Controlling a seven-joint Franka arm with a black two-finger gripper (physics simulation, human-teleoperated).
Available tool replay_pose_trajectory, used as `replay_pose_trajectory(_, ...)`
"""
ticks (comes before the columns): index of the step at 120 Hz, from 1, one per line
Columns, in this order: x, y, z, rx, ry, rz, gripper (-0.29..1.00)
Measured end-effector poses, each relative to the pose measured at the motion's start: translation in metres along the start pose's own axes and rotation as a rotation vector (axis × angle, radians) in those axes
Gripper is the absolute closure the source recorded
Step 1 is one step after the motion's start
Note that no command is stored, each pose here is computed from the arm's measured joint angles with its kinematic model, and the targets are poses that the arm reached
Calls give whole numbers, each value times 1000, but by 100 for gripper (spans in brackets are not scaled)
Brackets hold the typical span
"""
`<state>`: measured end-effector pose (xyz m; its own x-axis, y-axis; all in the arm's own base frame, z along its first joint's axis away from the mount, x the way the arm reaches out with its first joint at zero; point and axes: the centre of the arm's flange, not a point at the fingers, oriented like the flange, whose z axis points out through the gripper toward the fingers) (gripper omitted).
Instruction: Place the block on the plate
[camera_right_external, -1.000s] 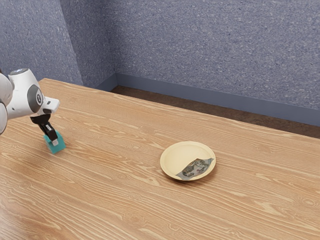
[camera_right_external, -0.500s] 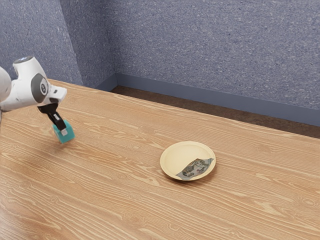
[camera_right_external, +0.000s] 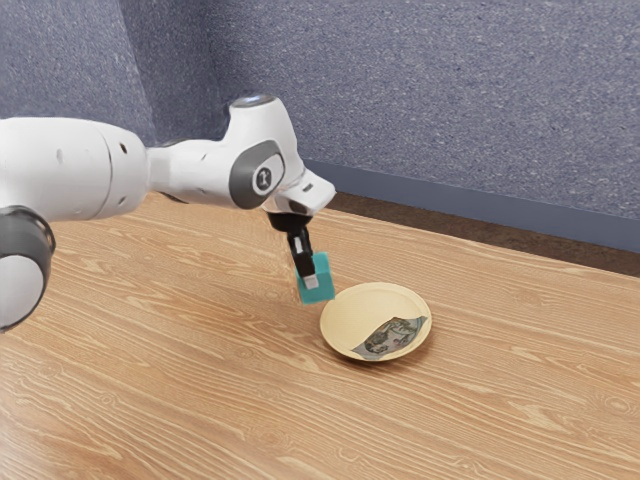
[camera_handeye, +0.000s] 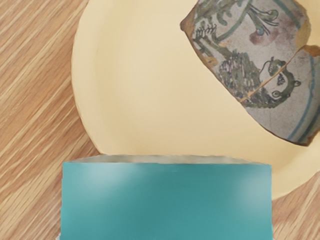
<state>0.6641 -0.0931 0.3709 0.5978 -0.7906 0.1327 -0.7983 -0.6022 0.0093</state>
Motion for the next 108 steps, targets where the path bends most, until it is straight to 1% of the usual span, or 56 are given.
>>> replay_pose_trajectory(7, 30, 11, 14, -5, 1, 24, 34)
replay_pose_trajectory(18, 65, 17, 30, -12, 7, 35, 33)
replay_pose_trajectory(29, 86, 27, 47, -29, 2, 37, 32)
replay_pose_trajectory(46, 94, 37, 64, -58, -10, 9, 32)
replay_pose_trajectory(59, 92, 37, 73, -71, -19, -17, 20)
replay_pose_trajectory(71, 92, 37, 70, -74, -18, -37, 12)
replay_pose_trajectory(80, 91, 37, 34, -64, -8, -55, 9)
replay_pose_trajectory(88, 90, 43, -20, -50, 5, -77, 6)
replay_pose_trajectory(98, 77, 60, -113, -21, 22, -122, 4)
replay_pose_trajectory(108, 52, 87, -203, 6, 19, -187, 3)
